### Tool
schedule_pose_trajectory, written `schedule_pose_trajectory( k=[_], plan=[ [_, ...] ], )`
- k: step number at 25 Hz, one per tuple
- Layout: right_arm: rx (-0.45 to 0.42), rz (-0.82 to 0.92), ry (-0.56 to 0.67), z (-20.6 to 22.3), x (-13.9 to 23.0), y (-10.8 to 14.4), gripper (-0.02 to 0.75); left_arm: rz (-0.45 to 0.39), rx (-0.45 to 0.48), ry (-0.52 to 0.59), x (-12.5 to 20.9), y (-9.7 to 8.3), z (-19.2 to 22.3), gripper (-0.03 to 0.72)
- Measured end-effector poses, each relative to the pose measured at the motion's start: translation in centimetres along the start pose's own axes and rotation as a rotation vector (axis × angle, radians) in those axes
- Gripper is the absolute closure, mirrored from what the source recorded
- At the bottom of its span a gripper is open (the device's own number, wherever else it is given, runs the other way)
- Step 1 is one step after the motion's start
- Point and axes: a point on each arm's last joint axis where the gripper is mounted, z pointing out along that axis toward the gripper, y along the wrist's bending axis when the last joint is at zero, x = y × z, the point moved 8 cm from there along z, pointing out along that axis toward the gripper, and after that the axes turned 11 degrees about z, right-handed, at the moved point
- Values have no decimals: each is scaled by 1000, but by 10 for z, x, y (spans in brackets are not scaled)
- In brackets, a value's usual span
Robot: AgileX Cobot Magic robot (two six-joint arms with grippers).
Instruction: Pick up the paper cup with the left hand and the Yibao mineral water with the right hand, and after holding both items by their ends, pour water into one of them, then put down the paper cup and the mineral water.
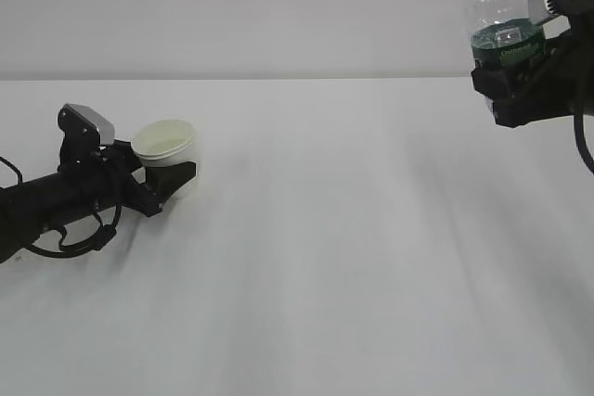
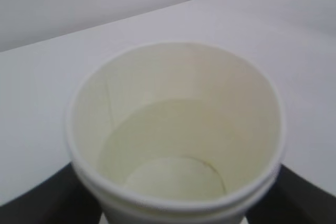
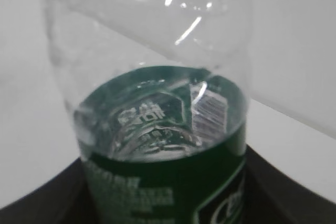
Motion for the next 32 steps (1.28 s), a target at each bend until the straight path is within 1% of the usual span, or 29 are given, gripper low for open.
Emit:
schedule_pose_trajectory(
  k=[3, 6, 12, 22, 28, 32],
  plan=[
    [0, 0, 0, 0, 0, 0, 276, -7, 2, 0, 0, 0, 0, 58],
    [0, 0, 0, 0, 0, 0, 276, -18, 10, 1, 0, -2, 0, 10],
    [0, 0, 0, 0, 0, 0, 276, -23, 46, 4, 1, -8, 0, 1],
    [0, 0, 0, 0, 0, 0, 276, -21, 64, 6, 1, -11, 0, 1],
    [0, 0, 0, 0, 0, 0, 276, -18, 61, 12, 4, -4, -6, 1],
    [0, 0, 0, 0, 0, 0, 276, -13, 36, 11, 2, 8, -15, 0]
  ],
)
